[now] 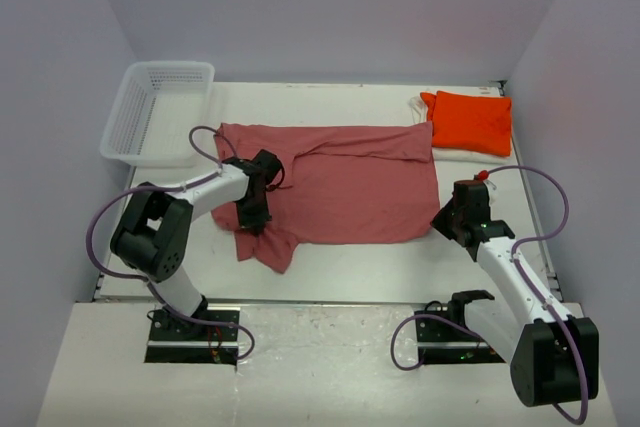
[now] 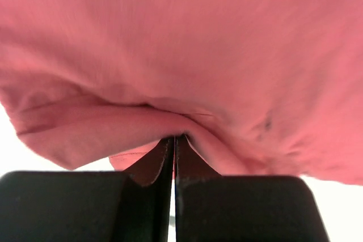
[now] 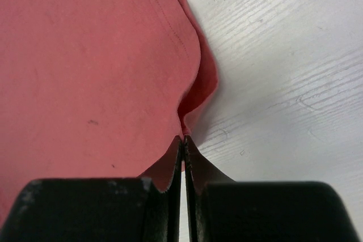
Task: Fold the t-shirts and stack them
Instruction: Grap the side of the flattened tshirt closest away from the robot with both arms
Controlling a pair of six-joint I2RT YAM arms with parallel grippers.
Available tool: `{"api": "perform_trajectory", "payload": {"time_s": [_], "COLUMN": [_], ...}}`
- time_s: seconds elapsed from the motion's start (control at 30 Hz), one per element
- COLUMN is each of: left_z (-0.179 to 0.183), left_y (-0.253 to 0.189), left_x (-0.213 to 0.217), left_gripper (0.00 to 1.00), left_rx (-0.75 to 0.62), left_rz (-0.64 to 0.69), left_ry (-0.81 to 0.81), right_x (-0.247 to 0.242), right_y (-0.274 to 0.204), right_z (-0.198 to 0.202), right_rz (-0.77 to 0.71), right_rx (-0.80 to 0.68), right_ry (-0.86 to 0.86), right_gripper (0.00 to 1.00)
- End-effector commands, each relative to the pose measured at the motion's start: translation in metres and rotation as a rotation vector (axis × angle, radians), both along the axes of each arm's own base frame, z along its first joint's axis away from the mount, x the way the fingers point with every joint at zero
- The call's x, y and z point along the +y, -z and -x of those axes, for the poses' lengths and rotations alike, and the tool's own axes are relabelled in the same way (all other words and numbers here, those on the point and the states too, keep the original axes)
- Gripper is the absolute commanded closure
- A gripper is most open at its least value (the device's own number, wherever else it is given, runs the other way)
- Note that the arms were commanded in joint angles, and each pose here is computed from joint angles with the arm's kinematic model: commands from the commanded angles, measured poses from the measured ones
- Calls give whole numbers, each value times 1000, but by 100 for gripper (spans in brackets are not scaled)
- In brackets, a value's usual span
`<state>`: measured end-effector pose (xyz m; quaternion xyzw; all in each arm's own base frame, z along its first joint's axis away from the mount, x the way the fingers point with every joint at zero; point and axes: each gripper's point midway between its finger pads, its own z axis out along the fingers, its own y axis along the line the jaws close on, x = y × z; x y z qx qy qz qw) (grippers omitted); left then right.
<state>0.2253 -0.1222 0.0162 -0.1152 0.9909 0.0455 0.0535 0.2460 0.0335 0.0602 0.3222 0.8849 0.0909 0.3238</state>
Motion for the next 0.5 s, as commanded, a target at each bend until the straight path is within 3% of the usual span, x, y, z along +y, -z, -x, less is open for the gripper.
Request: {"api": "perform_trajectory", "payload": {"time_s": [0.0, 0.17, 0.3, 0.47], "left_z": [-46, -44, -18, 1], "left_y": [-22, -38, -43, -57], "left_x": [0, -2, -2, -10], "left_gripper": [100, 100, 84, 78], "left_rx": [-172, -196, -145, -179], "left_rz": [-28, -3, 40, 160], "left_ry": [18, 3, -66, -185], "right_x": [3, 3, 4, 5], "right_y": [-7, -6, -5, -7], "right_z": [-7, -7, -6, -7], "right_rz": [0, 0, -2, -5], "right_rx": [-44, -38, -39, -46], "right_ry": [-20, -21, -26, -33], "right_gripper": [100, 100, 100, 100]}}
